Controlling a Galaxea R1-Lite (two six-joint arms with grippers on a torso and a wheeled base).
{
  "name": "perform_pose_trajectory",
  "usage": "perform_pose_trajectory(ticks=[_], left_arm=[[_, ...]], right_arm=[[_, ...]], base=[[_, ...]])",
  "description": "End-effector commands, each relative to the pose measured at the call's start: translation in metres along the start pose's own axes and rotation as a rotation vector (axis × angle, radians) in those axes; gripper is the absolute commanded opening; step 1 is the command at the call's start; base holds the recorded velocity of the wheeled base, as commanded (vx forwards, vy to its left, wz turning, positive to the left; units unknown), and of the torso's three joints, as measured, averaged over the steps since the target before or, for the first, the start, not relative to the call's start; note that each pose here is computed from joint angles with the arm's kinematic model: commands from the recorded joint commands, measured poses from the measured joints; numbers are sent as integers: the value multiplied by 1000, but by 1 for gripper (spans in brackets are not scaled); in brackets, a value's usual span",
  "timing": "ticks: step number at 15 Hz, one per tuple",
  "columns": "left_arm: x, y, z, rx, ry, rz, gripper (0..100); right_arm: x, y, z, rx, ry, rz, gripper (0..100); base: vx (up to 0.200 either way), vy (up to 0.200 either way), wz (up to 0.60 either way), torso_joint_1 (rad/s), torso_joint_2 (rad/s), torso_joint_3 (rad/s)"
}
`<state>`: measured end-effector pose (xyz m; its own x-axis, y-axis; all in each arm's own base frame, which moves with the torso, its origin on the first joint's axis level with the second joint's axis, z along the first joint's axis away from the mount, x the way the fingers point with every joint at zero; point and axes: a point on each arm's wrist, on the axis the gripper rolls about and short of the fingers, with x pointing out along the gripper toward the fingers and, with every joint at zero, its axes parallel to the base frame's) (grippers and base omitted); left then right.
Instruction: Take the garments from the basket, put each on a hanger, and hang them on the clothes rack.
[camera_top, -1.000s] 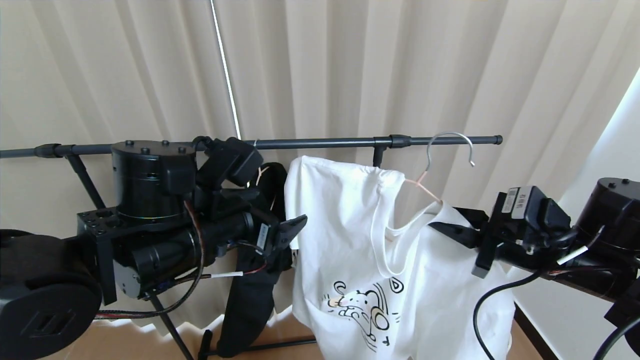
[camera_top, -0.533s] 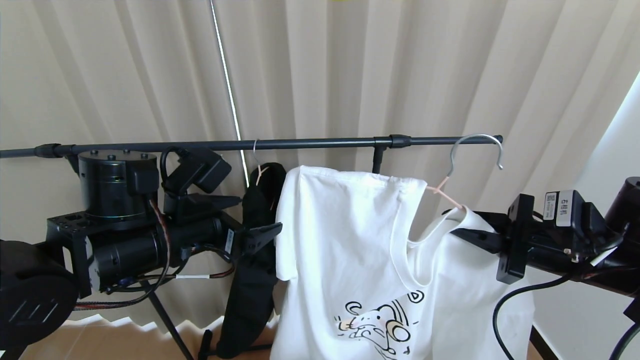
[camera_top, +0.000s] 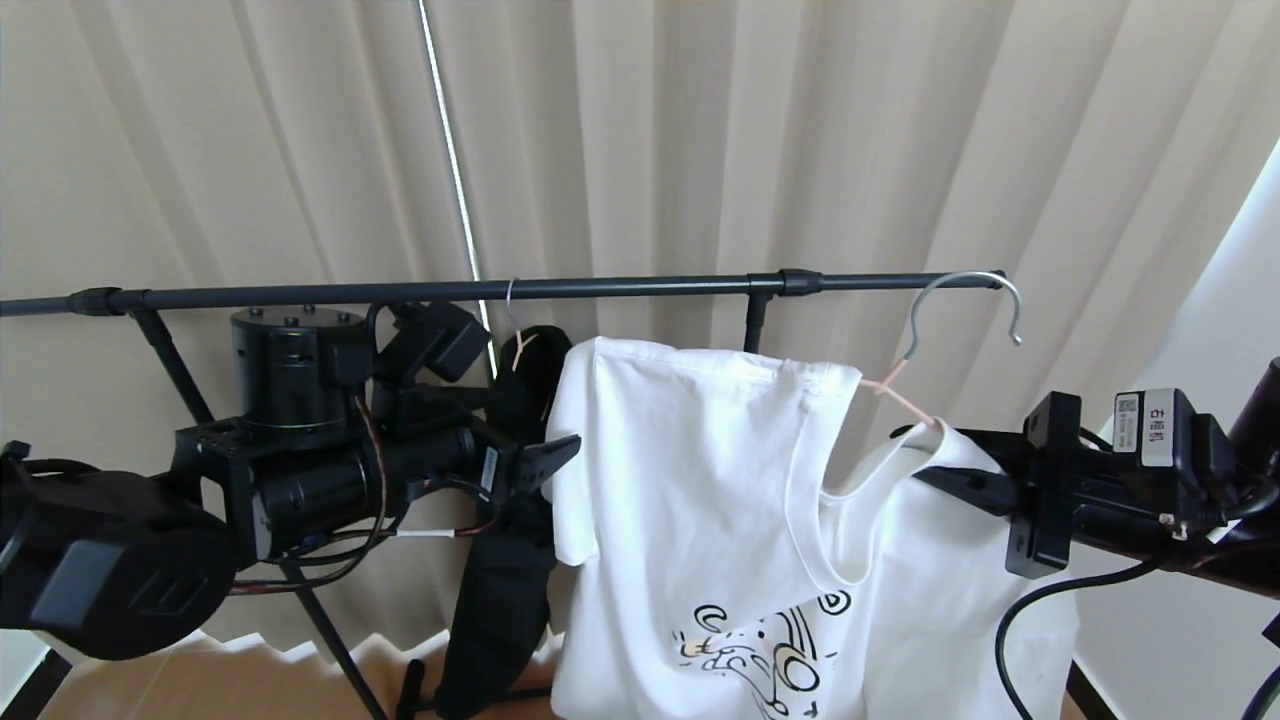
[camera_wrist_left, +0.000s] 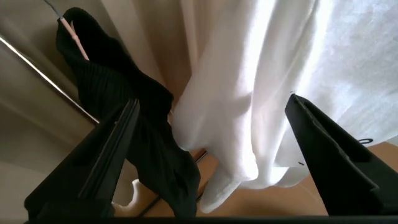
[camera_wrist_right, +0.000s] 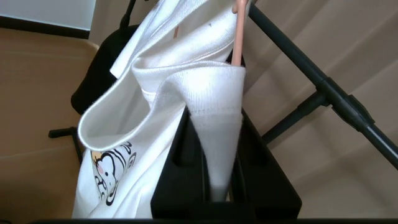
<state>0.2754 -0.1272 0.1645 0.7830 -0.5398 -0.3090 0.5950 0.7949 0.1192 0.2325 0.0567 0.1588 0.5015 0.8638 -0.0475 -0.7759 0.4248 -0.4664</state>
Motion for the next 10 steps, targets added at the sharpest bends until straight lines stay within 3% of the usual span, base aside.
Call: perform_pose_trajectory(ticks=[1, 2, 7, 10], left_arm=[[19, 1, -12, -10, 38, -4, 100], [20, 1, -13, -13, 41, -2, 0], [18, 1, -13, -28, 29, 8, 0], [7, 4, -11, -80, 22, 61, 0]], right_arm=[[-1, 1, 2, -7, -5, 0, 0], [-1, 2, 1, -2, -2, 2, 0], [-1, 2, 1, -3, -3, 2, 0], [-2, -1, 2, -6, -2, -7, 0]], base=[[0, 0, 0, 0, 0, 0], [0, 0, 0, 0, 0, 0], [0, 0, 0, 0, 0, 0], [0, 0, 0, 0, 0, 0]])
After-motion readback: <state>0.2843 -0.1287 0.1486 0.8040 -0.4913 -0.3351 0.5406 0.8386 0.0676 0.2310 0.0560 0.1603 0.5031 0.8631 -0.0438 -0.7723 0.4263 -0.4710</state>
